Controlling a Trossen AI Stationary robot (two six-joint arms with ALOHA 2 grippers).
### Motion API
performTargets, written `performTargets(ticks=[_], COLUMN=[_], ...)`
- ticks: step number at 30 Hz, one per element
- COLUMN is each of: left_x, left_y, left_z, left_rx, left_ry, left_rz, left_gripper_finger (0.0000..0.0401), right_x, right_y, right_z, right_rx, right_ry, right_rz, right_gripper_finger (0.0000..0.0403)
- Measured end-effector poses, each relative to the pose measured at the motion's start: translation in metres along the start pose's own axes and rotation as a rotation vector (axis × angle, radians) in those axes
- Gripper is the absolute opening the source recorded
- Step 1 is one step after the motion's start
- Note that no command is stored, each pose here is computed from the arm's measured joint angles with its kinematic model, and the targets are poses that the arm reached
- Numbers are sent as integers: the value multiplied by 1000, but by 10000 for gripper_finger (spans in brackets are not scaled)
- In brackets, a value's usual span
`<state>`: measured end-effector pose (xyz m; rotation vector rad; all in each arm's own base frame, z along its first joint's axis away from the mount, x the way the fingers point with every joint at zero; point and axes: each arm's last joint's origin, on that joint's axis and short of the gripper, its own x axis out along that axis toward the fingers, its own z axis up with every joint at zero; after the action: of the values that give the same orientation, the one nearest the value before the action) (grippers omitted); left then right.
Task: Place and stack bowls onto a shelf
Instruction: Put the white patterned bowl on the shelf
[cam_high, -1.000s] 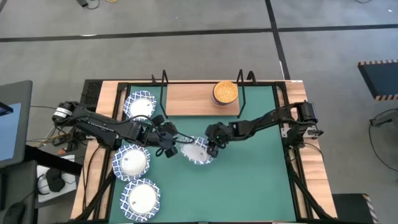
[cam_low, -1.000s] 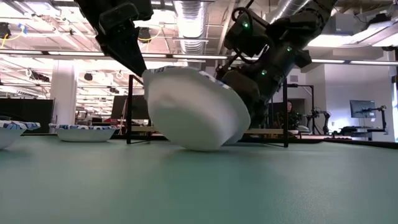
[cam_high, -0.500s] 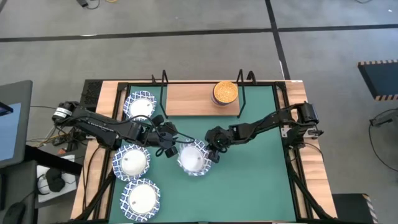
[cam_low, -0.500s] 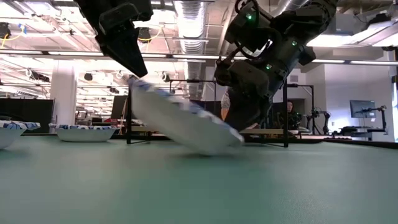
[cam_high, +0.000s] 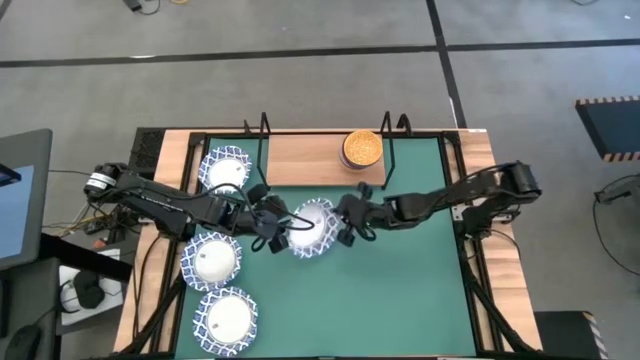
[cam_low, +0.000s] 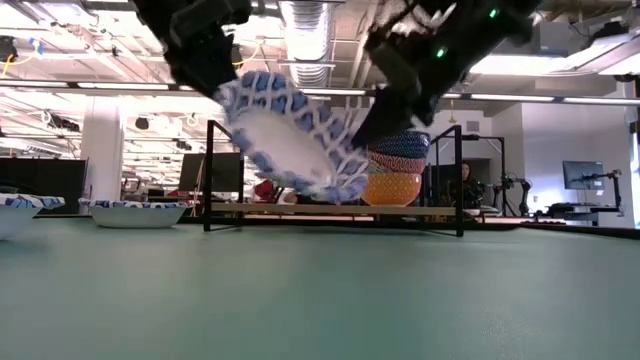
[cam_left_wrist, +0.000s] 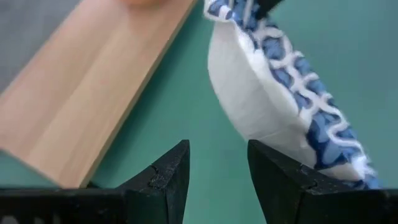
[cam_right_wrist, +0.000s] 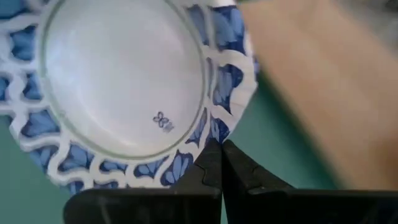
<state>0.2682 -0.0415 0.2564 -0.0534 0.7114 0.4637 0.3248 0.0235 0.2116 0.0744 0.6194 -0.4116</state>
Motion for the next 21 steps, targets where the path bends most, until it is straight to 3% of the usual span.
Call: performTargets(ticks=[6,12,21], left_x=[-5,-20,-51], left_y=[-4,3,22], left_z=[17,30,43], left_rx=[15,23,-34], left_ry=[-97,-99,-181], left_rz=[-31,47,182], left_gripper_finger=[148,148,148], right_x=[-25,-35,-34], right_y=[-3,-16,-68], right_z=[13,22,66], right_rx=[-44,-85,-124], right_ry=[-111,-163,-244], right_rz=[-149,-309,-467], right_gripper_finger=[17,17,17])
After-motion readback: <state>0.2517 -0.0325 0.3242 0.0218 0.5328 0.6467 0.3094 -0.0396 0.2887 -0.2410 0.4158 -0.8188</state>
